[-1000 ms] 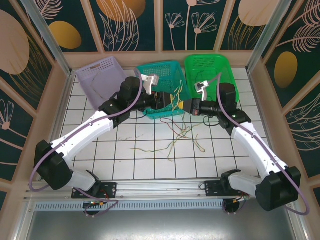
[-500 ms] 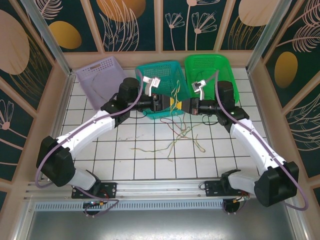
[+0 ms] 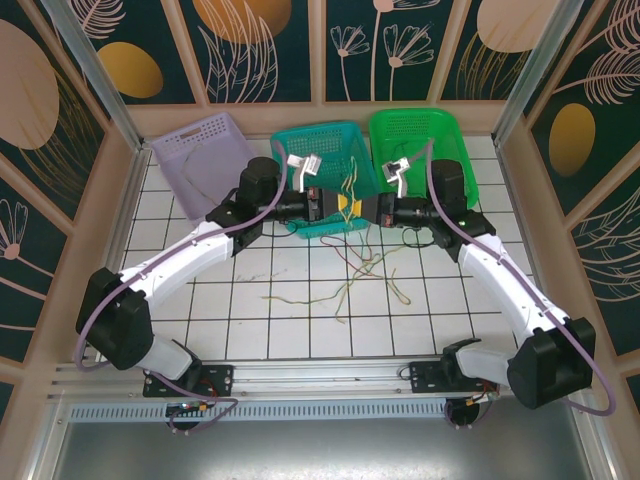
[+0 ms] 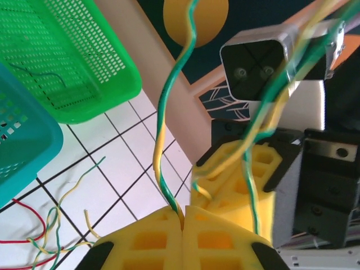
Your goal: Untangle the cables
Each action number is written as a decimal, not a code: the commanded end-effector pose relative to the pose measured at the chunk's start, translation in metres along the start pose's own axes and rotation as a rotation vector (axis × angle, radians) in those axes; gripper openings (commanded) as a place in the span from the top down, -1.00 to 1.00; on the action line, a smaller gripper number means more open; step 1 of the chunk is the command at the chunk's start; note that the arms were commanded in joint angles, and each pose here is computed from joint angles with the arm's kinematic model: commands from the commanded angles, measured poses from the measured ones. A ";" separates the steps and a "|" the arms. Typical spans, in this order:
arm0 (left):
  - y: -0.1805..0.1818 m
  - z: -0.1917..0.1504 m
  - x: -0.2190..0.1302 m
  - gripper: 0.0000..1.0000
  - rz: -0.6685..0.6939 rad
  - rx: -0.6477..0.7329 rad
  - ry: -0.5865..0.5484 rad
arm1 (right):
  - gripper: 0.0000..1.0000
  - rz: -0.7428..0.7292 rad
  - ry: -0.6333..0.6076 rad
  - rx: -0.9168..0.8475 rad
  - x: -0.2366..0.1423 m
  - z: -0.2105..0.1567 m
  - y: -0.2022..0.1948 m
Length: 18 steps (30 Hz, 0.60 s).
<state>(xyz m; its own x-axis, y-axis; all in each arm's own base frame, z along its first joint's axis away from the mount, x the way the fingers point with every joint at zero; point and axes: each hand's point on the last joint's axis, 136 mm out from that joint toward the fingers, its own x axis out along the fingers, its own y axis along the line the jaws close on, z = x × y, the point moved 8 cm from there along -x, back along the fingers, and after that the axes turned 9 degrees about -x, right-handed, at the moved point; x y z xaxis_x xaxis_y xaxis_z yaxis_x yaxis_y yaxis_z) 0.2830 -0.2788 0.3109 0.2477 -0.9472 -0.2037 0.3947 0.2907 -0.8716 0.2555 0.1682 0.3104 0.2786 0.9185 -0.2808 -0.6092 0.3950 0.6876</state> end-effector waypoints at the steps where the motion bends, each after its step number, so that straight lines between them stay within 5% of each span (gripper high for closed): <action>1: -0.013 0.007 -0.005 1.00 -0.063 -0.060 -0.063 | 1.00 -0.136 -0.109 -0.069 -0.007 0.015 0.002; 18: -0.062 0.006 -0.009 1.00 -0.305 -0.339 -0.105 | 1.00 -0.658 -0.531 -0.371 0.004 0.035 0.007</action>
<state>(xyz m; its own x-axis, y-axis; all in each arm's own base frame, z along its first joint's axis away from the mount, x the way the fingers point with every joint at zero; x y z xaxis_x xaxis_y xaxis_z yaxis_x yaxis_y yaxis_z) 0.2719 -0.2912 0.3410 0.2660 -0.9640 -0.0048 0.1466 0.0453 -0.9882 0.2675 0.1912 0.3205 0.7430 0.6157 -0.2624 -0.5363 0.7823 0.3169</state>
